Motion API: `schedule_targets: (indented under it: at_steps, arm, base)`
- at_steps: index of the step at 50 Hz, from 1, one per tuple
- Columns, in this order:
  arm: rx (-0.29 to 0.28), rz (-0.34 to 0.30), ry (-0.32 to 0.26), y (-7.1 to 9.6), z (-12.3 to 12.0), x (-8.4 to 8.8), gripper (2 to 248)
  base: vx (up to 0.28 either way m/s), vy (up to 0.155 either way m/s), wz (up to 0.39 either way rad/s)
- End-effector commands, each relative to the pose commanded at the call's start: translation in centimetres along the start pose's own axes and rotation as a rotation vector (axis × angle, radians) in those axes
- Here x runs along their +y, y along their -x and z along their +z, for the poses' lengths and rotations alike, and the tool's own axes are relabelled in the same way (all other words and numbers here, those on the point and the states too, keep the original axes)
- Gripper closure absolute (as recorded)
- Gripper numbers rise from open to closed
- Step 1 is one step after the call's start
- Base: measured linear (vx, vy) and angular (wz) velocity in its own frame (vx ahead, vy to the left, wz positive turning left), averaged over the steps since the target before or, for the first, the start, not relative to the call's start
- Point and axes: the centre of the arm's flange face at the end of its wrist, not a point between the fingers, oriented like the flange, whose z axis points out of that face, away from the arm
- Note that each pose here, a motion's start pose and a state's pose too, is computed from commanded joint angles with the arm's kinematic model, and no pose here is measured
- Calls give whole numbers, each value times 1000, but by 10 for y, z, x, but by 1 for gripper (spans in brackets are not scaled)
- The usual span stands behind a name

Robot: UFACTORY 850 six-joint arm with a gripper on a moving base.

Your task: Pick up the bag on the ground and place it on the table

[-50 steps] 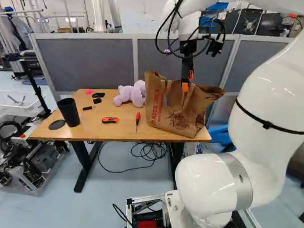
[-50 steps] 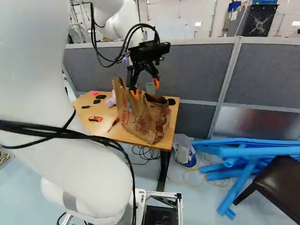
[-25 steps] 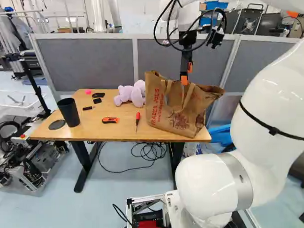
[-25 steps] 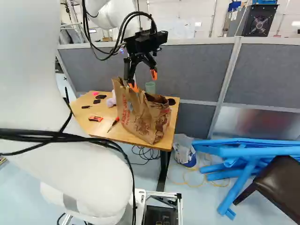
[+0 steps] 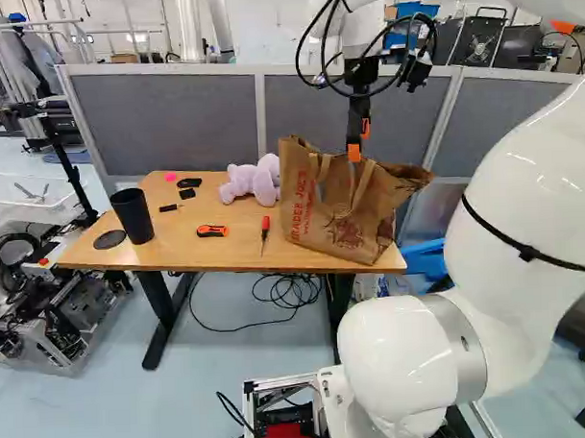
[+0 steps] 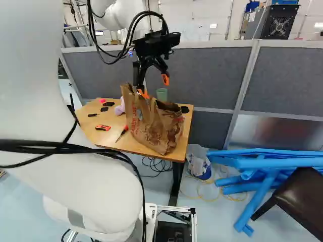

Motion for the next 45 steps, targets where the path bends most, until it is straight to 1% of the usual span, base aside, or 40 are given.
schedule_targets:
  at_steps: [36, 45]
  arm:
    - [0, 0, 0, 0, 0, 0, 3]
    - [0, 0, 0, 0, 0, 0, 3]
  base:
    - [0, 0, 0]
    - [-43, -1, 2]
